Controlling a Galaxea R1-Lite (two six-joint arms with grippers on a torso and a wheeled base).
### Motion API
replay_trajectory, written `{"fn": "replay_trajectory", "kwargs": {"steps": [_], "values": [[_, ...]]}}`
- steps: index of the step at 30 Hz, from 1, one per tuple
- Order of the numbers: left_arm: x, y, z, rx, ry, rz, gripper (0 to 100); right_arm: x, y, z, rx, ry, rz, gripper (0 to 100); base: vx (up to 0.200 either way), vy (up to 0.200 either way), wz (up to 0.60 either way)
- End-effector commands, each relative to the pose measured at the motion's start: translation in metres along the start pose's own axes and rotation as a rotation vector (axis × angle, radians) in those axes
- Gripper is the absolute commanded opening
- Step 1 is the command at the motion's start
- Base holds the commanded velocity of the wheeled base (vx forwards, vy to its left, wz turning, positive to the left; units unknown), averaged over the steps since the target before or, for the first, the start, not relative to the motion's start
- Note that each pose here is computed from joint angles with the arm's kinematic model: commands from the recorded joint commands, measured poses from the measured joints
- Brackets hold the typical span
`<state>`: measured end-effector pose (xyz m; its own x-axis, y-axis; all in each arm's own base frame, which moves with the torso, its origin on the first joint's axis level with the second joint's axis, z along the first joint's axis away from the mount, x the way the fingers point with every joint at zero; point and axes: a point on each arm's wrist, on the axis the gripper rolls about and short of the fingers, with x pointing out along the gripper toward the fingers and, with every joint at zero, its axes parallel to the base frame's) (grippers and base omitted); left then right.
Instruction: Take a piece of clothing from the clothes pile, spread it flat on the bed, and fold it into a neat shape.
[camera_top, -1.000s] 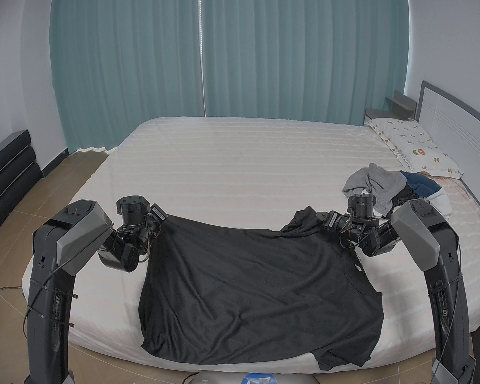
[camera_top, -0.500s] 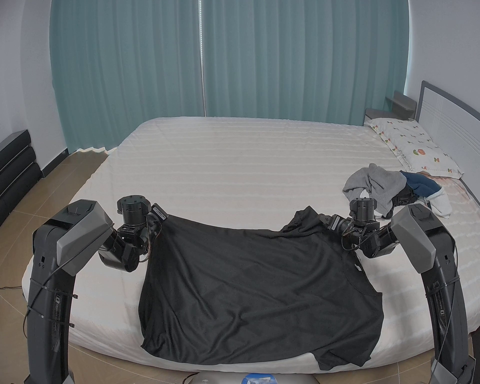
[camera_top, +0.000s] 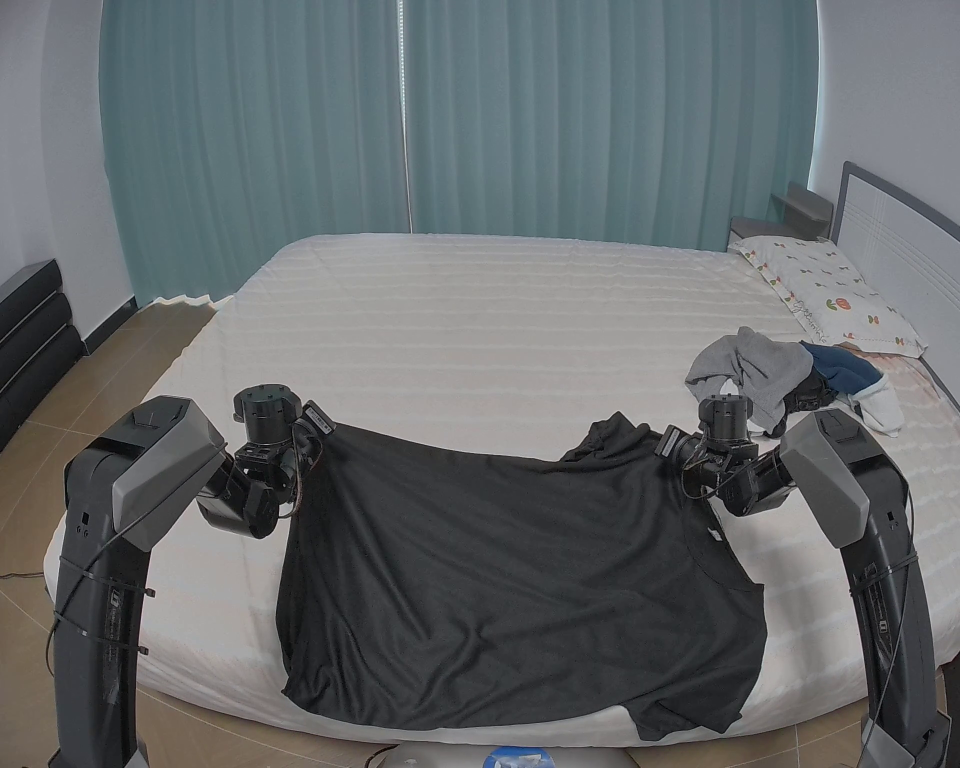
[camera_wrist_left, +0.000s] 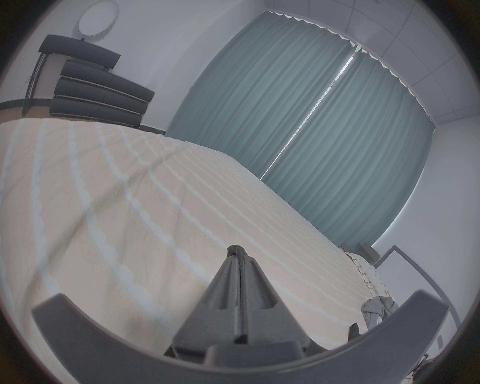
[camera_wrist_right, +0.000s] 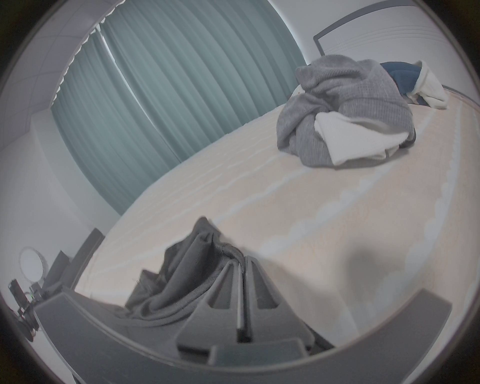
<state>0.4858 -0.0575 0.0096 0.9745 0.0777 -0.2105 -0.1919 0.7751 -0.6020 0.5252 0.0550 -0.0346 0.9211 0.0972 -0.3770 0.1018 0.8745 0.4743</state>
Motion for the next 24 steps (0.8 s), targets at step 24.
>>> {"fn": "replay_trajectory", "kwargs": {"steps": [24], "values": [[0.049,0.006,-0.021,0.014,-0.065,0.046,0,0.009,-0.005,0.045,0.065,-0.262,0.028,0,0.0,0.0,0.0]]}}
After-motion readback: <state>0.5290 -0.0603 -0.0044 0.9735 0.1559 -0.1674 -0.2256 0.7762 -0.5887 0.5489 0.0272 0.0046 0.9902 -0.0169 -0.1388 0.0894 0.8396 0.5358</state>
